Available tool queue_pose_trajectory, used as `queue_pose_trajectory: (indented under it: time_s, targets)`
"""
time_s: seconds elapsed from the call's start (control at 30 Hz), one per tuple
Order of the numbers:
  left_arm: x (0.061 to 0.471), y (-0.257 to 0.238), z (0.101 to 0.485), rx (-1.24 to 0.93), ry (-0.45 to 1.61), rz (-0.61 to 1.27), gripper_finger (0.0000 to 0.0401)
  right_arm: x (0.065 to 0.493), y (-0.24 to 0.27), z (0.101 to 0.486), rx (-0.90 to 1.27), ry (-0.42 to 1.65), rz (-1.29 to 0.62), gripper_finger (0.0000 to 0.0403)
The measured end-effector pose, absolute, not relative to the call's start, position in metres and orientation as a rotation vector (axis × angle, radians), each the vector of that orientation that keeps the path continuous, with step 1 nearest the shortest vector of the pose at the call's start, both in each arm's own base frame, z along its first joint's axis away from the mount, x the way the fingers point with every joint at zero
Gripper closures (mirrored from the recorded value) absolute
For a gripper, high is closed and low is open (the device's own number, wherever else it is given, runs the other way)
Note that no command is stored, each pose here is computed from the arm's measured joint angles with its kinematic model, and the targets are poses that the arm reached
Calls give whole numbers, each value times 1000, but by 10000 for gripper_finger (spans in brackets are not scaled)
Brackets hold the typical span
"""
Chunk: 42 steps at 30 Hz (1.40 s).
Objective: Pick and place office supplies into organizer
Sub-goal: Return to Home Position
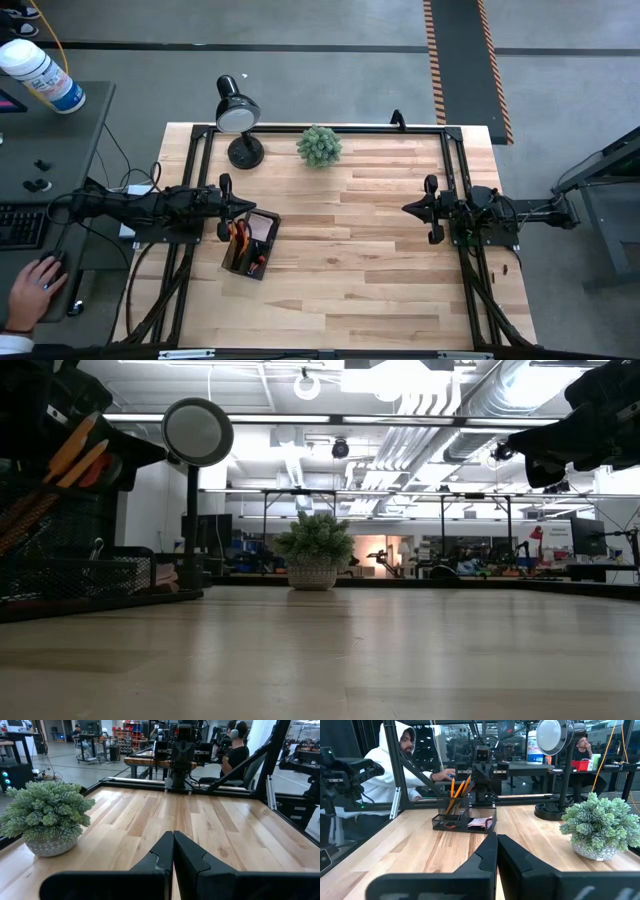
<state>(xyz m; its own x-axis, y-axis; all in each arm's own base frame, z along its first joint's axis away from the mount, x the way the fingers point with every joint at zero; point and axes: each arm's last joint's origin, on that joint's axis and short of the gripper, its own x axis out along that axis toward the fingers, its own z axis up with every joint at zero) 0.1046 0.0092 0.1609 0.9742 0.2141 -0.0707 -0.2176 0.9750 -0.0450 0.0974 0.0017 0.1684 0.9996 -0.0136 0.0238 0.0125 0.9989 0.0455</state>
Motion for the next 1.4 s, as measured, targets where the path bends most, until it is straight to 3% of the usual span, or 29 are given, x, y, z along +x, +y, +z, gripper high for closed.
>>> queue_pose_trajectory:
  time_s: [1.4]
  targets:
    - [105, 9, 161, -53, 66, 218, 400, 97, 2, 168, 45, -24, -13, 400]
